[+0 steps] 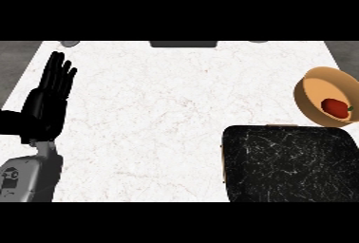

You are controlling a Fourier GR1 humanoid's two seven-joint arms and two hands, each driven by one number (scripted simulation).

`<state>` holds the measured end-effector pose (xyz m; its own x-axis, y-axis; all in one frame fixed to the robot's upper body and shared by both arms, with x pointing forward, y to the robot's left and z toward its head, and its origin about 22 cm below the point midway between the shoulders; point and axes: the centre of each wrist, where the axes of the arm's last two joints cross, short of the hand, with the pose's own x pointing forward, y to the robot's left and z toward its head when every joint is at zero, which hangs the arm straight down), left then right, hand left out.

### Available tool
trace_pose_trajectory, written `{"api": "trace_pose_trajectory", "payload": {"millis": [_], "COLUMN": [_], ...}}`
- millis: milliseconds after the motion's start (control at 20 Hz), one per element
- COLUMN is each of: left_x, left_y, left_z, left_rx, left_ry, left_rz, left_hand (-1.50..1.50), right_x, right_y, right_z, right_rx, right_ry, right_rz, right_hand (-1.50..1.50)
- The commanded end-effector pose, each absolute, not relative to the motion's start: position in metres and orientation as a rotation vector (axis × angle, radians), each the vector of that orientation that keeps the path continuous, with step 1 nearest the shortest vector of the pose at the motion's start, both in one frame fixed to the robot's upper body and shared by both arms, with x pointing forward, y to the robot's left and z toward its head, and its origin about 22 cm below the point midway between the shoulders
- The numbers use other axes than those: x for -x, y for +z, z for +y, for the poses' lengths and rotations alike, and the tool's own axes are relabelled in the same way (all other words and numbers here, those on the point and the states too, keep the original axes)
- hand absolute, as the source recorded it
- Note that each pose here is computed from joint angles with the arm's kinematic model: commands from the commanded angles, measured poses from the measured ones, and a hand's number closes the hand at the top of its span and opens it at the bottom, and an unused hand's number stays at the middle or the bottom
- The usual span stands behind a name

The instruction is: Pick the bell pepper from the tray and place it in the pot

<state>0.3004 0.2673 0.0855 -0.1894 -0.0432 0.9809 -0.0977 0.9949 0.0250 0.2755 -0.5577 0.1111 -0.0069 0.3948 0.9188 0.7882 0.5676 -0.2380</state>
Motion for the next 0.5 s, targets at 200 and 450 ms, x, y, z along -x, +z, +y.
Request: {"api": "trace_pose_trajectory", "payload": {"millis": [200,450], "left_x": [-0.293,-0.301], "left_y": [0.076,0.084], "left_z": [0.261,0.26], "left_rx": [-0.105,-0.094], "left_ry": [0.034,0.05], "left_rz": [-1.762,-1.757], "left_hand": [0.0,0.0], "right_x": [-0.223,-0.176], "right_y": [0.096,0.114], "right_z": [-0.593,-0.624], "right_rx": [1.048,1.036], "right_ry": [-0.444,-0.468], "right_rz": [-1.633,-1.647], "right_hand": [-1.5,-1.5]}}
